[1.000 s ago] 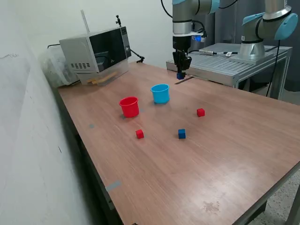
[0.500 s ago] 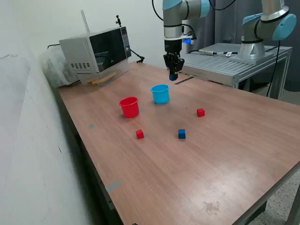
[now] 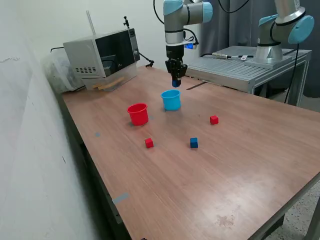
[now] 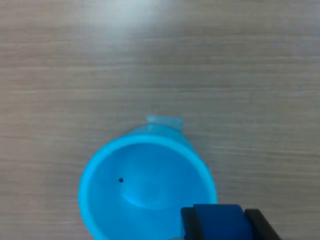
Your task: Place red objects in the red bin, and blue objects in the blue bin.
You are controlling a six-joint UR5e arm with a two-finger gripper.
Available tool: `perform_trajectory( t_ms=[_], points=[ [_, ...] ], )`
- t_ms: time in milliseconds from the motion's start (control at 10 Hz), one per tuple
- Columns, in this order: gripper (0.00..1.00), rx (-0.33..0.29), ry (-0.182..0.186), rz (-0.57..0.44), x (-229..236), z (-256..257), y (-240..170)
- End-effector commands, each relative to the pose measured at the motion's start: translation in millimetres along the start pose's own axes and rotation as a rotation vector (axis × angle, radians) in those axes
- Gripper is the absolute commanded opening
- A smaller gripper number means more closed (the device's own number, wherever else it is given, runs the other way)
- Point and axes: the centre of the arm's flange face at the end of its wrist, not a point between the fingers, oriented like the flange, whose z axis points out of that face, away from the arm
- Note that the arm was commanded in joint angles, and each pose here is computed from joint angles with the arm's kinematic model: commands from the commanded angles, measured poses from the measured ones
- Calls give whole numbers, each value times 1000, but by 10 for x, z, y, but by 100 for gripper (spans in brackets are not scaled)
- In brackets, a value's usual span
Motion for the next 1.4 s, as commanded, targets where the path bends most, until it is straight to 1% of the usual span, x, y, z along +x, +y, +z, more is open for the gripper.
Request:
perform_trajectory(
  t_ms=[0, 100, 400, 500, 700, 800, 900, 1000, 1100, 1200, 1300],
  points=[
    [0, 8, 13, -25, -85, 138, 73],
    [100, 11, 14, -24, -101, 152, 62],
    [100, 0, 11, -19, -155, 113, 111],
    [100, -8, 7, 4, -319, 89, 133],
    [100, -1, 6, 4, -335, 107, 109],
    [100, -2, 7, -8, -237, 86, 105],
    [100, -2, 11, -43, -3, 65, 103],
    [100, 3, 11, -98, 459, 33, 100],
    [100, 51, 22, 99, 711, 9, 37],
    [100, 17, 22, 302, 955, -251, -83],
    [100, -18, 29, 302, 1252, -428, -154]
  ],
)
